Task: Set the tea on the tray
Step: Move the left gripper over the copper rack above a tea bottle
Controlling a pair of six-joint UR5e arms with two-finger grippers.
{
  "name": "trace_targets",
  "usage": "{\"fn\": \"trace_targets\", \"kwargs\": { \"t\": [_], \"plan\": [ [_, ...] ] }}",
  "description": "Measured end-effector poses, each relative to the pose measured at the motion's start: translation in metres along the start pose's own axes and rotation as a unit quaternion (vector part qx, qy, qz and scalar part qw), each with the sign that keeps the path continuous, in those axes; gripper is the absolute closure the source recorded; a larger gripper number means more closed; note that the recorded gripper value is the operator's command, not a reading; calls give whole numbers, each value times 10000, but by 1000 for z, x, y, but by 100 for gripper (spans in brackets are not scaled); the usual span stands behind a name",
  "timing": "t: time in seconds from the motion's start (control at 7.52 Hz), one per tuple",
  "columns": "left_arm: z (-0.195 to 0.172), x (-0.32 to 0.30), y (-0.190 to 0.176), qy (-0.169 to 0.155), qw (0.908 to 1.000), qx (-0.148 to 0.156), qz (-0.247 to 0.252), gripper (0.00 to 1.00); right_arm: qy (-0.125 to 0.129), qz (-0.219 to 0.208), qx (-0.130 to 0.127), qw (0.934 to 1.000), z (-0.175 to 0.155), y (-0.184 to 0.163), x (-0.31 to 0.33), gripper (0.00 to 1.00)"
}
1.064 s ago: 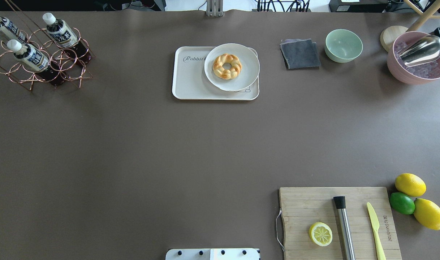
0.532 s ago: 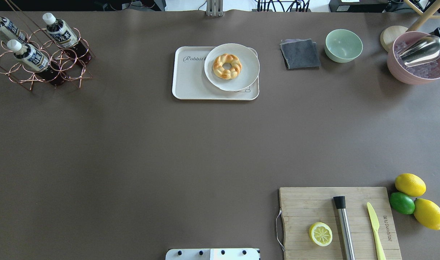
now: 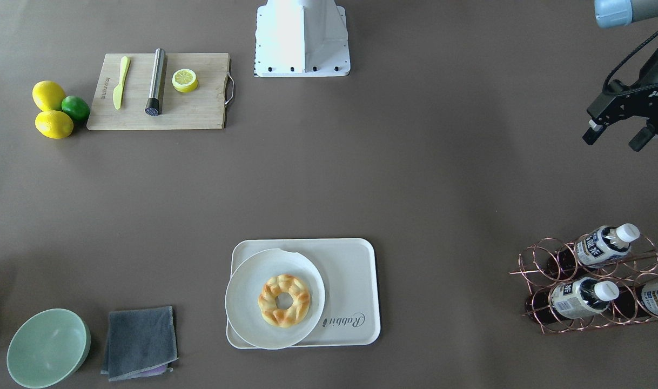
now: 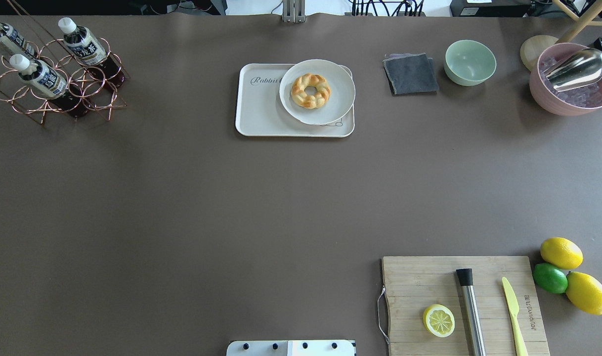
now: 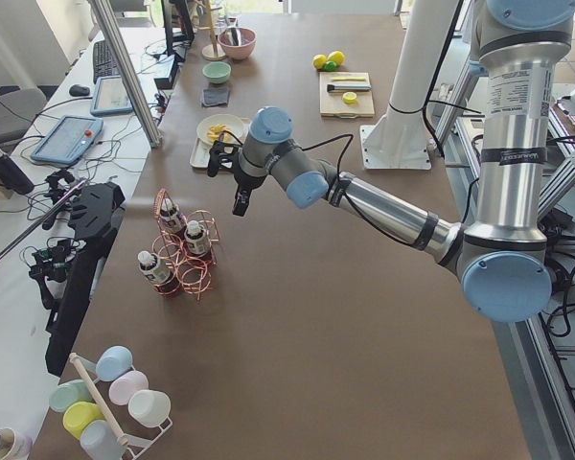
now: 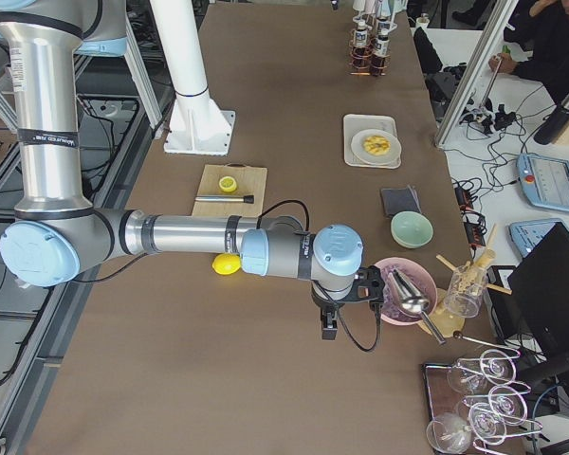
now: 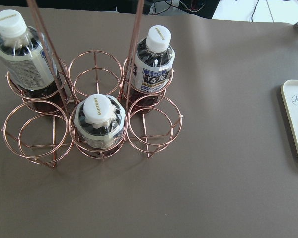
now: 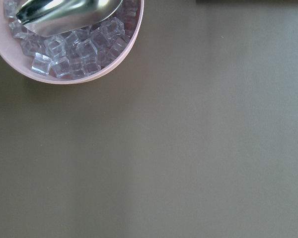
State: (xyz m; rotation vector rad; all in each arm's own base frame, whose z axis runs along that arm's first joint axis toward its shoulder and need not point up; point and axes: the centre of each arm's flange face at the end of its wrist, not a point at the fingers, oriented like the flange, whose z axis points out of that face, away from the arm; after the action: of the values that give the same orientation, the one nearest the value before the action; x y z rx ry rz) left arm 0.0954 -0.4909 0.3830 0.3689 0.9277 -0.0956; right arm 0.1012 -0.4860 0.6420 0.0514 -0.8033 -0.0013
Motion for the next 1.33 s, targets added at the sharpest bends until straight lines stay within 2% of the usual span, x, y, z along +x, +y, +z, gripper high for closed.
{"fn": "trace_targets", "kwargs": {
  "t": [0.27, 0.53, 1.33],
  "plan": [
    [13, 13, -10, -501, 9978, -26, 432, 2, -2, 7, -4, 10000, 0, 1, 0, 0],
    [17, 5, -23, -761, 9944, -93, 723, 2, -3, 18, -9, 10000, 1, 1, 1, 0],
    [78, -18, -67, -856, 9942, -225, 617, 2, 5, 17, -4, 10000, 0, -3, 1, 0]
  ]
}}
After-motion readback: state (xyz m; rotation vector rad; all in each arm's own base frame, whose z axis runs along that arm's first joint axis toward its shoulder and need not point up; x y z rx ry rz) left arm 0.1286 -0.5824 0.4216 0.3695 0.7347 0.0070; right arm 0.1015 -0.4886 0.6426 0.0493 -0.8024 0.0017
